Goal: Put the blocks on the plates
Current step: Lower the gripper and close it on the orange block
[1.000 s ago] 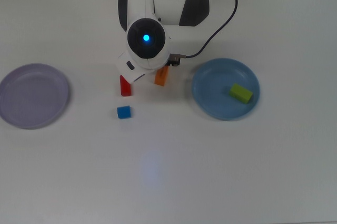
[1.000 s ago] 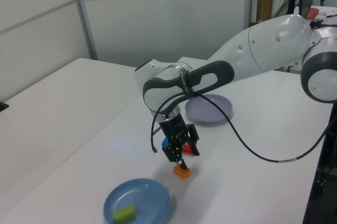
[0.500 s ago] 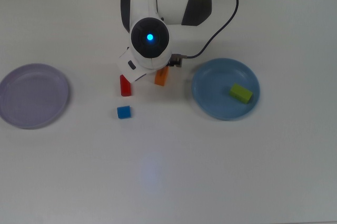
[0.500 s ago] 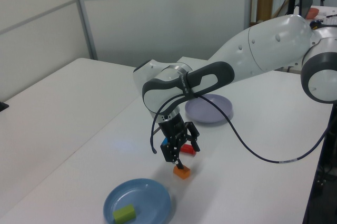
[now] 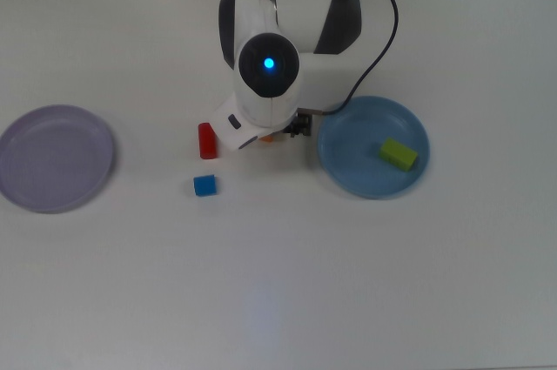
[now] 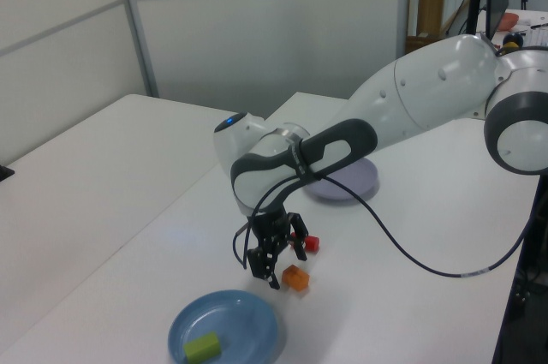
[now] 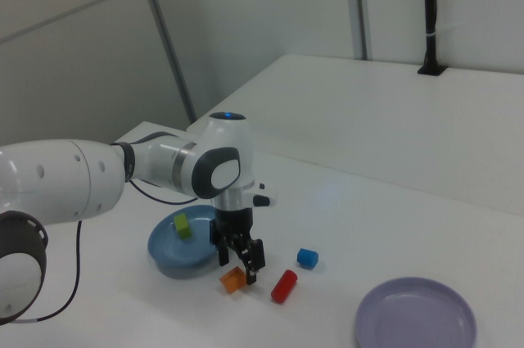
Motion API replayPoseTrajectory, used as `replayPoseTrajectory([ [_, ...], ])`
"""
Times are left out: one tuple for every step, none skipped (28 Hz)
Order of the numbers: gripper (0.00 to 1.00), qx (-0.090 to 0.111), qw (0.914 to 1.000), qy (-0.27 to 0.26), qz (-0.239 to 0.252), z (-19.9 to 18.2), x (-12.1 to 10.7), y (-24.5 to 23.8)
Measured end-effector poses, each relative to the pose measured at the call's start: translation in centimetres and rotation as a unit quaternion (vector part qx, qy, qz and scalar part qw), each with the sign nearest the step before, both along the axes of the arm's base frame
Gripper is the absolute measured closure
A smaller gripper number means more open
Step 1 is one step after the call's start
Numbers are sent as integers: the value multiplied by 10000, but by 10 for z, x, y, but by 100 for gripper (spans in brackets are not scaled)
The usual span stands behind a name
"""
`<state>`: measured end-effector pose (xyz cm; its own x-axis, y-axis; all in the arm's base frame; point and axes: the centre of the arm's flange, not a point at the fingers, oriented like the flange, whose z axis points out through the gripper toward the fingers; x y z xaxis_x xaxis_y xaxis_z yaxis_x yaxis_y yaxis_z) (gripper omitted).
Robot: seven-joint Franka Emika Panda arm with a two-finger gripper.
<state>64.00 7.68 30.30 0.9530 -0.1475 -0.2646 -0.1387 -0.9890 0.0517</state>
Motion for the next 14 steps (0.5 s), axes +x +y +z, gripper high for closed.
replayPoseTrajectory([
  [0, -7, 10000, 23, 1, -4, -1, 1],
  [0, -11, 10000, 35, 2, -5, -1, 1],
  [0, -12, 10000, 43, 2, -6, -1, 1],
  [3, -14, 10000, 47, 1, -7, -1, 1],
  [6, -15, 10000, 50, -1, -7, -1, 1],
  [10, -16, 10000, 51, -3, -7, -1, 1],
  [17, -17, 10000, 52, -4, -7, -1, 0],
  [19, -17, 10000, 51, -5, -7, -1, 0],
  [23, -16, 10000, 49, -5, -7, -1, 0],
  [27, -15, 10000, 45, -5, -6, -1, 0],
  [30, -14, 10000, 40, -4, -6, -1, 0],
  [37, -13, 10000, 34, -4, -5, -1, 1],
  [42, -12, 10000, 27, -4, -4, -1, 1],
  [45, -11, 10000, 23, -4, -4, -1, 1],
])
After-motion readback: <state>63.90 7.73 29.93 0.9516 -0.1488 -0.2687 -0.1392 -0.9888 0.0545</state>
